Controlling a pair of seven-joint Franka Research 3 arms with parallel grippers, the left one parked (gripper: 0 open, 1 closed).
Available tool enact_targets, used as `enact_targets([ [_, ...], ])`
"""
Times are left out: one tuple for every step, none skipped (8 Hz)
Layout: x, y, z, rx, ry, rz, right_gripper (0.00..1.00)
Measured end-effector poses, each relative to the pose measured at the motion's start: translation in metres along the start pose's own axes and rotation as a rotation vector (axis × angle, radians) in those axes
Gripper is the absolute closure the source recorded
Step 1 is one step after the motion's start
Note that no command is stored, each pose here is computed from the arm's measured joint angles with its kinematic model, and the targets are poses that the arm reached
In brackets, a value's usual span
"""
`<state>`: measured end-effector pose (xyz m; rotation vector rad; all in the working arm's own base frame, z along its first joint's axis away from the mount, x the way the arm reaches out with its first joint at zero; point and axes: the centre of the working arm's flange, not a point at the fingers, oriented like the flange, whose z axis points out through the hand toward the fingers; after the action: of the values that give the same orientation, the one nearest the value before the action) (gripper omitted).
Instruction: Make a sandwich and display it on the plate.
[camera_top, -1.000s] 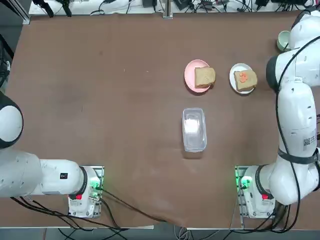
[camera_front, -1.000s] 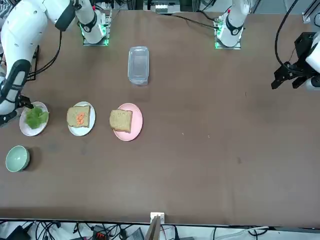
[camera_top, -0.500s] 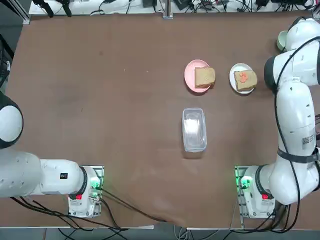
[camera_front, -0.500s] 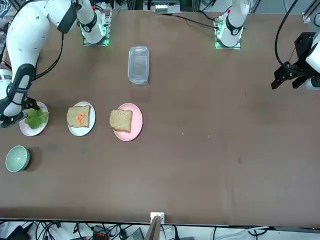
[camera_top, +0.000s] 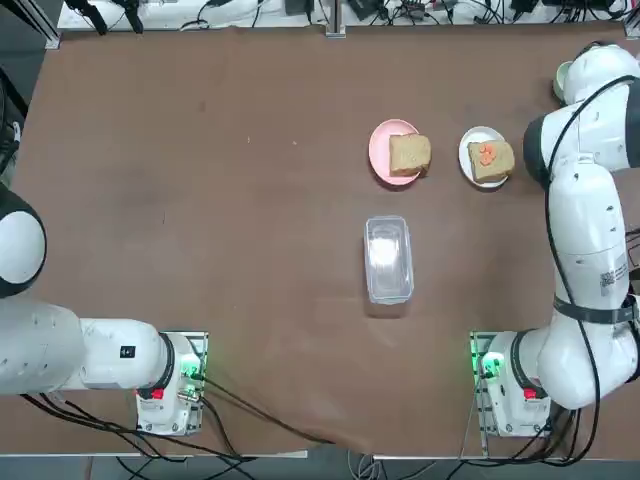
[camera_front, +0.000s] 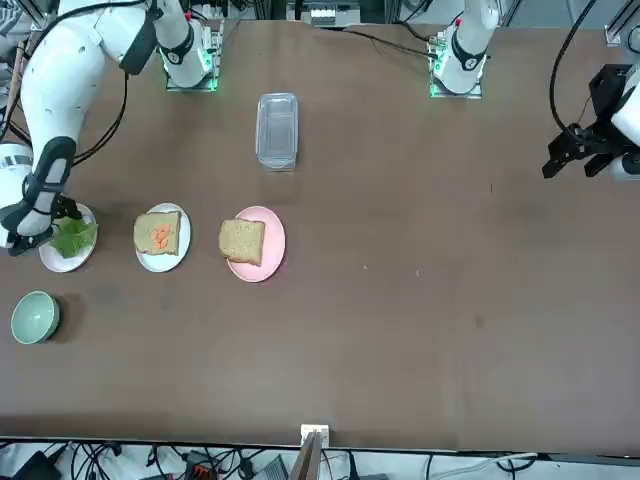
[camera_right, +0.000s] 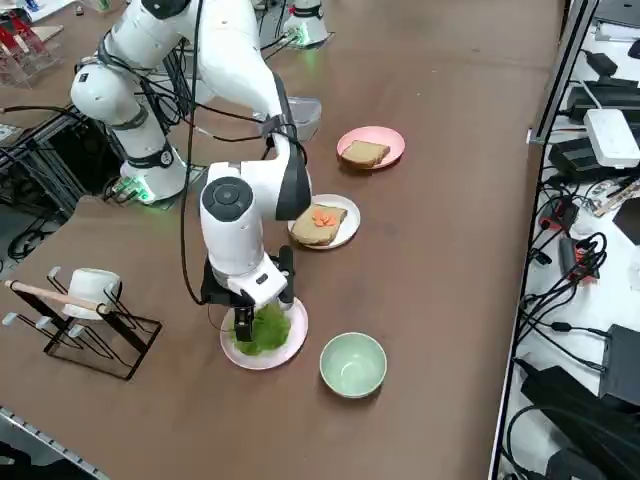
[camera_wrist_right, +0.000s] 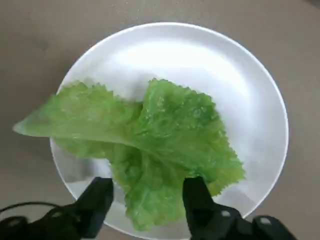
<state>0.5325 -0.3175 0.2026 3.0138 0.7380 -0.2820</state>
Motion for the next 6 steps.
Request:
enact_targets([
  [-0.0002, 0.0003, 0.0041, -0.001, -0.006, 0.005, 0.24],
  [-0.0006, 0.0007, 0.0067, -0.001, -0.006, 0.006, 0.34],
  [-0.0010, 0.0020, 0.0059, -0.007, -0.005, 0.007, 0.56],
  [-0.0011, 0.0033, 0.0035, -0.011, -0.002, 0.008, 0.74],
  [-0.0006, 0.0040, 0.0024, -0.012, 0.000, 0.007, 0.88],
  [0.0004, 0.0042, 0.0017, -0.014, 0.001, 0.006, 0.92],
])
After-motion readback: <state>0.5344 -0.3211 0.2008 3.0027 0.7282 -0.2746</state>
